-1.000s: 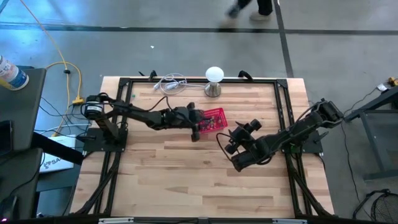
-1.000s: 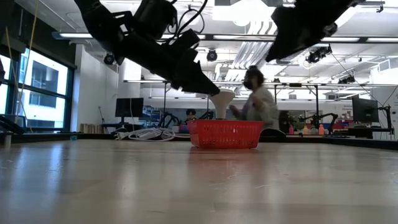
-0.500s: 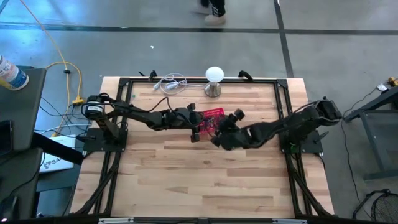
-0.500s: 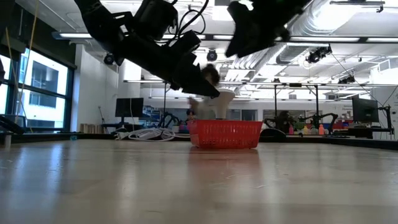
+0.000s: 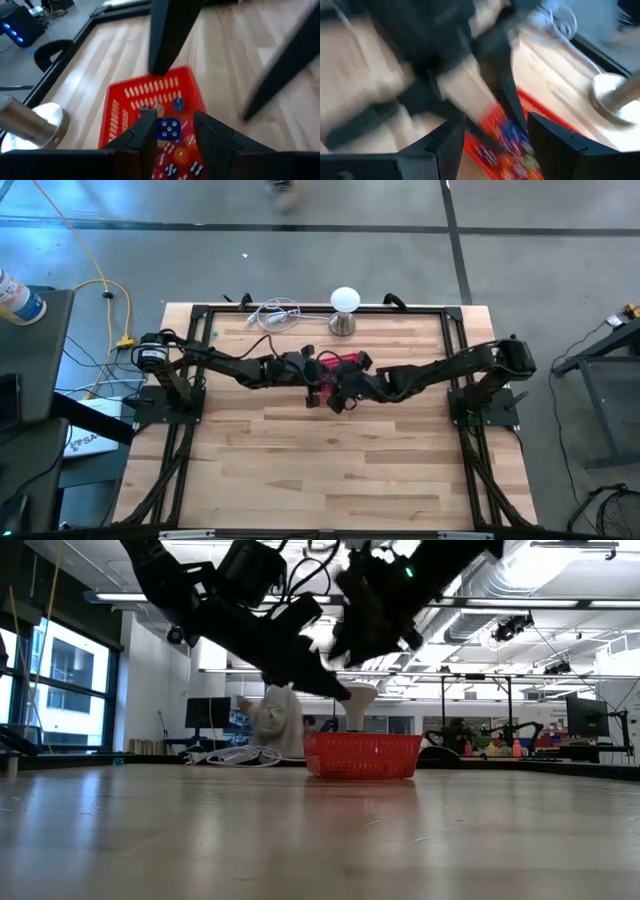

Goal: Pick & Place Dice
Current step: Put the blue dice into the bin, then put the light blue dice into the bin

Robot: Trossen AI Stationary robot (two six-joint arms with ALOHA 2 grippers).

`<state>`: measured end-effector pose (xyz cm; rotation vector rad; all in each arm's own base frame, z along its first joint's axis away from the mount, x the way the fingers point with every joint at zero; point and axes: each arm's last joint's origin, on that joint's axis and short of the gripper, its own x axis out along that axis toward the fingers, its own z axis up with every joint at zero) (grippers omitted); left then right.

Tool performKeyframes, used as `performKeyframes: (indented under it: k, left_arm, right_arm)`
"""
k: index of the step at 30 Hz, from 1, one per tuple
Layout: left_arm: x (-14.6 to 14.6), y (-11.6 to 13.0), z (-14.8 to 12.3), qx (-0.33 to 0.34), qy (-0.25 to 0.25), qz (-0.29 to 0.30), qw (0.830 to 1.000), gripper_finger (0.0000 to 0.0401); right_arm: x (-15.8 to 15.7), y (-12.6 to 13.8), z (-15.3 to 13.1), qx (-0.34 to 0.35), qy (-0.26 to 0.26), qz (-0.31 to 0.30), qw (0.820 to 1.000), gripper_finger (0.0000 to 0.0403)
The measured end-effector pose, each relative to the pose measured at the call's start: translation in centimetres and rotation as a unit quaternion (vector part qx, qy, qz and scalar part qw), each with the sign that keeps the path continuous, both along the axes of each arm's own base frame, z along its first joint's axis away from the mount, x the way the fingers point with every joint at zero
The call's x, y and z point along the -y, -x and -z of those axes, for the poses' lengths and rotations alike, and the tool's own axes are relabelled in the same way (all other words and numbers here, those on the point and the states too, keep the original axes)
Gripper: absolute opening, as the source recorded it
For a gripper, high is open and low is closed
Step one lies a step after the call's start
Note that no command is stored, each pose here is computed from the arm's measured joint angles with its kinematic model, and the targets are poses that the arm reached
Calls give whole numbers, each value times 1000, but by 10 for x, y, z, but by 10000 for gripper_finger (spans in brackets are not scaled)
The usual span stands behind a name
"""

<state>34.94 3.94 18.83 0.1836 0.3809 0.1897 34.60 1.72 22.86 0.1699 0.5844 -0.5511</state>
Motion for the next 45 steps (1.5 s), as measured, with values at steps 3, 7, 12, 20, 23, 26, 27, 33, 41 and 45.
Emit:
performKeyframes:
  k: [3, 7, 12, 20, 23, 26, 27, 33, 41, 45]
  left_arm:
    - [-4, 1, 2, -12, 5, 4, 1000, 122]
    - [-6, 2, 4, -17, 16, 5, 1000, 122]
    - [-6, 2, 5, -24, 8, 9, 1000, 122]
    - [-6, 3, 4, -25, 9, 8, 1000, 122]
    - [-5, 7, -1, -33, 25, 3, 999, 122]
    - [-4, 19, -12, -56, 46, -14, 997, 122]
    - [-4, 25, -17, -70, 47, -29, 996, 122]
    - [-8, 79, -50, -129, 83, -200, 968, 122]
    - [-67, 170, -53, -220, 203, -497, 814, 122]
    - [-105, 197, -45, -203, 291, -579, 734, 122]
  right_arm:
    - [3, -3, 1, 7, -5, -1, 1000, 205]
    - [4, -2, 5, -5, -6, 0, 1000, 205]
    - [-6, -1, 3, -12, 16, -20, 1000, 205]
    - [-21, 21, -14, -37, 55, -12, 998, 205]
    - [-25, 34, -21, -52, 71, 12, 996, 205]
    - [-31, 48, -24, -72, 83, 36, 993, 205]
    - [-33, 51, -23, -76, 86, 42, 993, 205]
    - [-45, 69, -24, -82, 104, 76, 988, 205]
    - [-48, 70, -23, -82, 113, 80, 987, 205]
    - [-48, 70, -23, -82, 113, 81, 987, 205]
